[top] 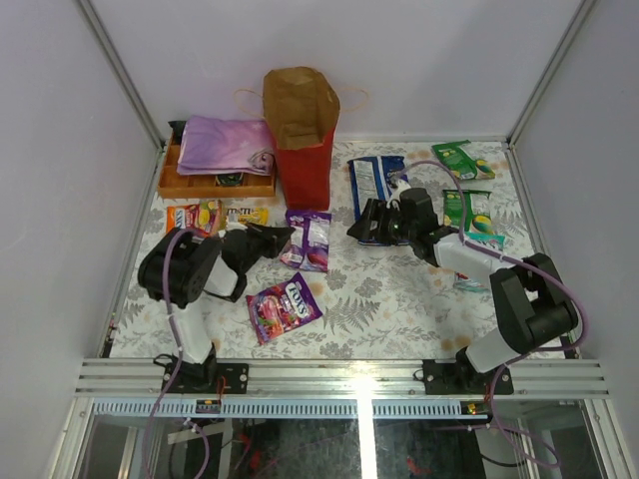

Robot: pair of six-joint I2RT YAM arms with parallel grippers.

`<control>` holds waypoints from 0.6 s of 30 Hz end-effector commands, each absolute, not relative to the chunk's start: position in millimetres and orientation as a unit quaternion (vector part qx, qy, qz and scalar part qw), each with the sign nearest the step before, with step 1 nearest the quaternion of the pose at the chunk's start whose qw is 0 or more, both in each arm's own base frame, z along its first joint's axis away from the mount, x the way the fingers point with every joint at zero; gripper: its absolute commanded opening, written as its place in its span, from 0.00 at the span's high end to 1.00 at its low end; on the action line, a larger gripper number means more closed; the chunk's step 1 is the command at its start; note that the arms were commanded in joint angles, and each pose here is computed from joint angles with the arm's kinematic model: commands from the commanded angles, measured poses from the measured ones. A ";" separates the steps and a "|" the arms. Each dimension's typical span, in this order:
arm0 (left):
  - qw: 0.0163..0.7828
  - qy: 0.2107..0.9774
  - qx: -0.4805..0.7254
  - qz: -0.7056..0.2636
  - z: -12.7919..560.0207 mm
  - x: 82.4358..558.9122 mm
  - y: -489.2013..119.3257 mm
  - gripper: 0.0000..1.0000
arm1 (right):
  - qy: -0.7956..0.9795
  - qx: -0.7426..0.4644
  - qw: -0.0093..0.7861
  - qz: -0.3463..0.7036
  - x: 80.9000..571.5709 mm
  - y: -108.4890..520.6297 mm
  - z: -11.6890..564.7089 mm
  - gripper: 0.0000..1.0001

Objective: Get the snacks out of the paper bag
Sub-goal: Place the snack at the center of the board.

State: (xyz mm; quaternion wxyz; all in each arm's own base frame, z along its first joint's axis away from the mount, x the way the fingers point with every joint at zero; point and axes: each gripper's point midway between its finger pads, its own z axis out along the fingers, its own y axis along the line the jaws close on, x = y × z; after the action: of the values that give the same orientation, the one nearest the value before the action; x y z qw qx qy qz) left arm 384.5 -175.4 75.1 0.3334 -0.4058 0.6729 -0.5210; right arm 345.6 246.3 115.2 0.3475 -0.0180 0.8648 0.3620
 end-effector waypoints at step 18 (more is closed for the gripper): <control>0.476 0.778 -0.334 -0.238 118.1 363.2 -107.8 0.00 | 0.845 -0.195 0.203 0.455 212.0 329.7 70.4 0.18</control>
State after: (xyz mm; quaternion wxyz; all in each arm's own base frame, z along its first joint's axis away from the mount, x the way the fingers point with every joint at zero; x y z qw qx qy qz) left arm 401.1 -148.6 178.2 0.5015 -0.3355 0.6900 -0.3998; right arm 240.0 301.1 74.5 0.2391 -0.1472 0.8633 0.4193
